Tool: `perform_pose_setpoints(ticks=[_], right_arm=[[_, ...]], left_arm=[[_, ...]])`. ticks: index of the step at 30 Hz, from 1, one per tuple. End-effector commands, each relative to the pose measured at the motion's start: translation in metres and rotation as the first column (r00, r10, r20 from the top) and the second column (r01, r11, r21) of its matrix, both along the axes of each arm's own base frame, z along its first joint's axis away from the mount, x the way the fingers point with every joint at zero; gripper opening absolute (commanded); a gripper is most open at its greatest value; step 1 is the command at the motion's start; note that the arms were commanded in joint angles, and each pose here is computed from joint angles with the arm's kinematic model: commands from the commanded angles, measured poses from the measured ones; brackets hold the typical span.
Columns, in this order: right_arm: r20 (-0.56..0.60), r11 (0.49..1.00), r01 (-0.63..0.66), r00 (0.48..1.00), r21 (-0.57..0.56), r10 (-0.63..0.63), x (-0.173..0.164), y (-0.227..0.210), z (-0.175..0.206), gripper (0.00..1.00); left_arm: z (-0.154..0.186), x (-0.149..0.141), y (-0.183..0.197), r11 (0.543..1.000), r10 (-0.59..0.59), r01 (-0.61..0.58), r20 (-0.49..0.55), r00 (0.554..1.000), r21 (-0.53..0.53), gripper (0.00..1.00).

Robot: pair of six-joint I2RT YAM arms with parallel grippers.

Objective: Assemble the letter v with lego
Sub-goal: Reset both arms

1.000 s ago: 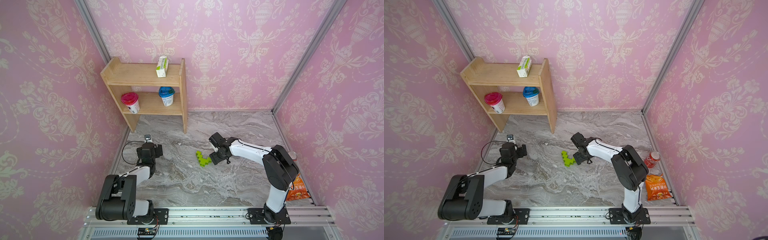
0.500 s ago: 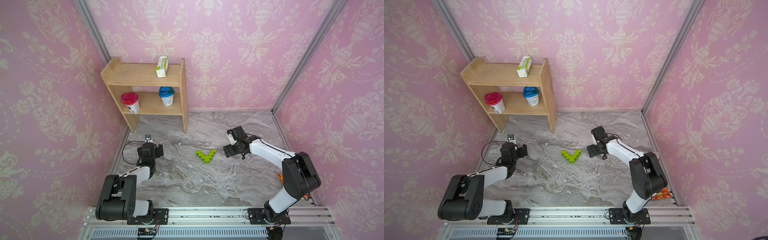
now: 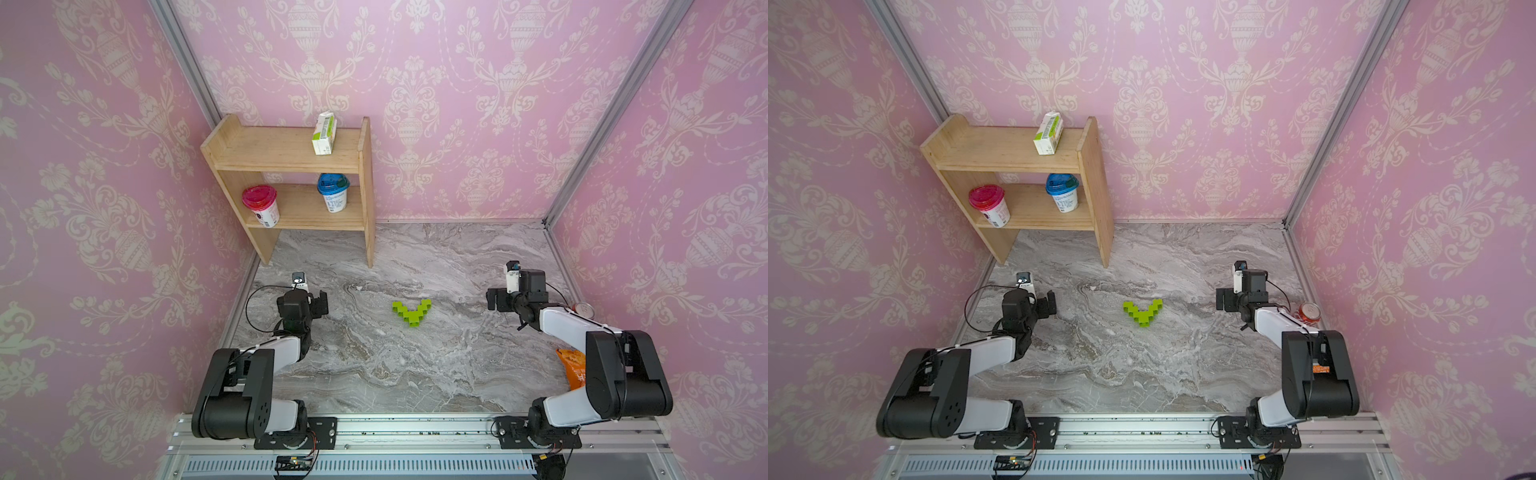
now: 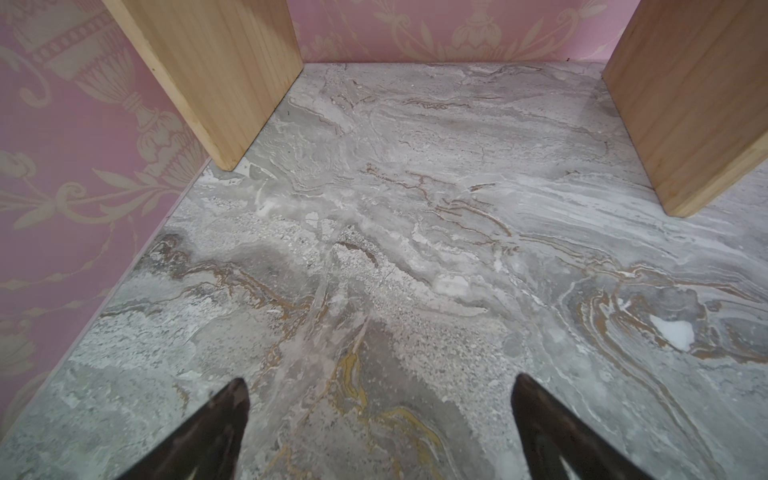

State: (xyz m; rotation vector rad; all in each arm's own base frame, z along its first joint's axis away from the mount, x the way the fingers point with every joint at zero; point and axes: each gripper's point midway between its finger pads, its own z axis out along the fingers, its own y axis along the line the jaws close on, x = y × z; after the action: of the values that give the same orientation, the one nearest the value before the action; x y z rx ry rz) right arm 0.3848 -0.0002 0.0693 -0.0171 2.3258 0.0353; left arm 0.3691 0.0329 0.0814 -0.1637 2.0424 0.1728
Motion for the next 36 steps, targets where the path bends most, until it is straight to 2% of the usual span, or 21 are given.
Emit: perform_pose_setpoints(ticks=[1,3,6,10,12,17,36], right_arm=[[0.12,1.0,-0.031,0.992,0.0,0.031,0.022,0.004,0.019,1.0],[0.113,0.999,-0.048,0.992,0.003,0.047,0.022,0.007,0.018,1.0],[0.17,0.999,-0.053,0.984,0.006,0.051,0.016,0.009,0.025,1.0],[0.239,0.994,-0.098,0.967,0.055,0.082,0.022,0.022,0.03,1.0],[0.212,0.997,-0.06,0.976,0.057,0.046,0.027,0.017,0.023,1.0],[0.274,0.998,-0.026,0.962,0.063,0.008,0.02,0.009,0.027,1.0],[0.345,0.999,0.004,0.939,0.034,-0.015,0.011,0.007,0.024,1.0]], left_arm=[[0.017,0.018,0.0,1.0,-0.012,0.012,0.093,0.996,-0.002,0.99],[0.01,0.022,0.001,1.0,-0.012,0.011,0.091,0.996,0.01,0.99],[0.003,0.029,-0.005,0.999,-0.052,0.051,0.104,0.993,0.018,0.99],[0.0,0.028,-0.001,1.0,-0.027,0.026,0.104,0.994,0.01,0.99],[-0.002,0.027,0.0,1.0,-0.025,0.024,0.107,0.994,0.006,0.99],[-0.004,0.026,0.0,1.0,-0.03,0.03,0.127,0.991,0.004,0.99],[-0.005,0.026,0.0,1.0,-0.03,0.029,0.128,0.991,0.003,0.99]])
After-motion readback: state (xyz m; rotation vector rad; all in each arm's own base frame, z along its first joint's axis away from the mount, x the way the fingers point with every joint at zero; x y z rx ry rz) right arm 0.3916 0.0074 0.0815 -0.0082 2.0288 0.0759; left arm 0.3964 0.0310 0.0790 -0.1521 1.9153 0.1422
